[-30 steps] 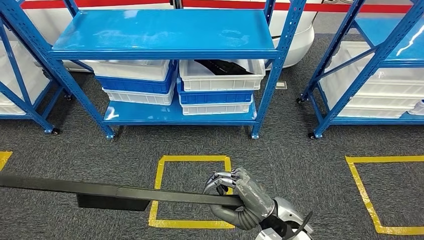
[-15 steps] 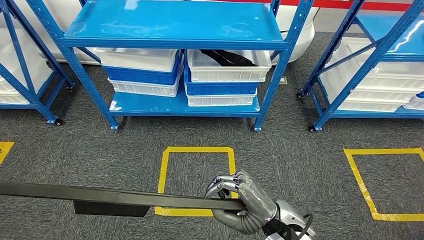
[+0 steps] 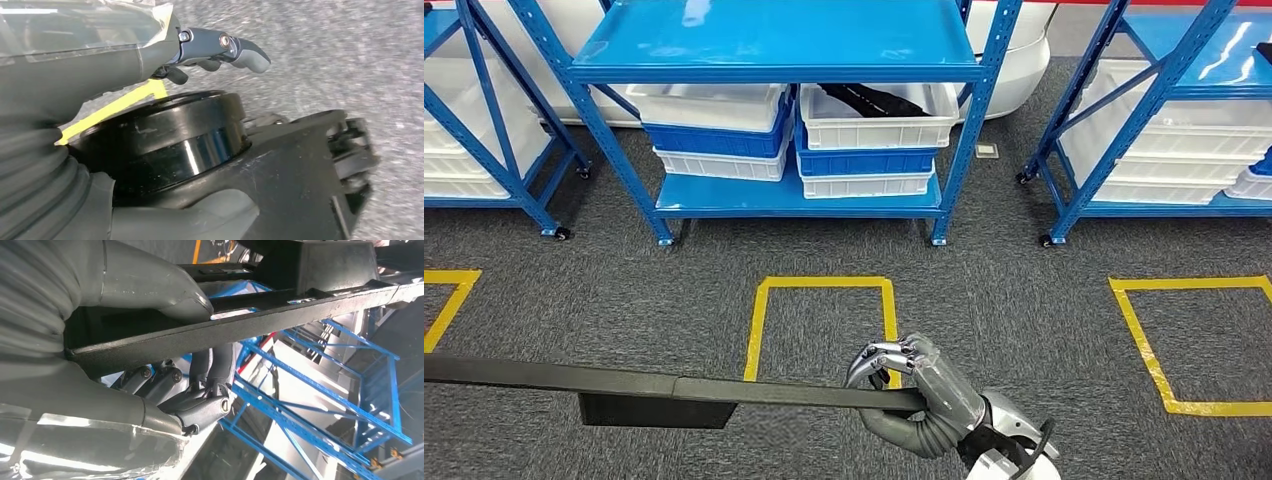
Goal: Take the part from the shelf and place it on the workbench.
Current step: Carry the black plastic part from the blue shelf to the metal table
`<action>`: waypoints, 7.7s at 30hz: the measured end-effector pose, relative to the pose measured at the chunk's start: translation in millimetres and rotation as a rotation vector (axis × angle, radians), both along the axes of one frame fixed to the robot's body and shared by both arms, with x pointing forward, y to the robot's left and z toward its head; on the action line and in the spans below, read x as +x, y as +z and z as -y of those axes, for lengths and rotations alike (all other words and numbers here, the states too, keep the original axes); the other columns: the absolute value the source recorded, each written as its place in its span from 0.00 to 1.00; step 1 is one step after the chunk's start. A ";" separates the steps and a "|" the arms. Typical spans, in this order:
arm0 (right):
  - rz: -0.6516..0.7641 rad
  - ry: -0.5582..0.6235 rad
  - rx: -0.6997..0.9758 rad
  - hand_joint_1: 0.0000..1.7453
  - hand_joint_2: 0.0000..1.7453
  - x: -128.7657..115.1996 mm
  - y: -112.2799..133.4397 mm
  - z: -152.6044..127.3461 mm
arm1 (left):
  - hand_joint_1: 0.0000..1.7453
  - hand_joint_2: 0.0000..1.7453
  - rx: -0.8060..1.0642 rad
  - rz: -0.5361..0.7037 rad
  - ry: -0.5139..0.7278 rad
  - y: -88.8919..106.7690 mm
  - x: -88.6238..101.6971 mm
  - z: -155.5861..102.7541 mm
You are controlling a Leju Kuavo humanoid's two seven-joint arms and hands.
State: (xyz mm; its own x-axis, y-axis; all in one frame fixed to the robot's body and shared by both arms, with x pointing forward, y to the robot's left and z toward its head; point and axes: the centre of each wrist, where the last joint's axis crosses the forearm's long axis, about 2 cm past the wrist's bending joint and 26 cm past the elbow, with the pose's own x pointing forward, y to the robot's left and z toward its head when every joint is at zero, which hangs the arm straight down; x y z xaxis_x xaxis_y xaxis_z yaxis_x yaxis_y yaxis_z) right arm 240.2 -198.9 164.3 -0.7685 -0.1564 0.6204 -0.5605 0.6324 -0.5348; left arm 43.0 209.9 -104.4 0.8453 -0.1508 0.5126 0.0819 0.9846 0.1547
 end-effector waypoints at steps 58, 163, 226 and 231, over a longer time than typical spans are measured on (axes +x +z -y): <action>-0.005 0.182 -0.032 1.00 1.00 43.5 18.7 -57.4 | 0.00 1.00 0.117 -0.104 0.190 2.6 -7.5 12.2; 0.042 0.081 -0.173 1.00 1.00 47.4 13.3 -40.6 | 0.00 1.00 0.357 -0.247 0.489 -1.3 -29.6 -26.3; 0.046 0.109 -0.188 1.00 1.00 44.1 4.4 -33.5 | 0.00 1.00 0.337 -0.262 0.400 -1.3 -25.9 -21.8; 0.064 0.095 -0.204 1.00 1.00 48.6 6.9 -32.1 | 0.00 1.00 0.337 -0.262 0.400 -1.5 -26.0 -22.7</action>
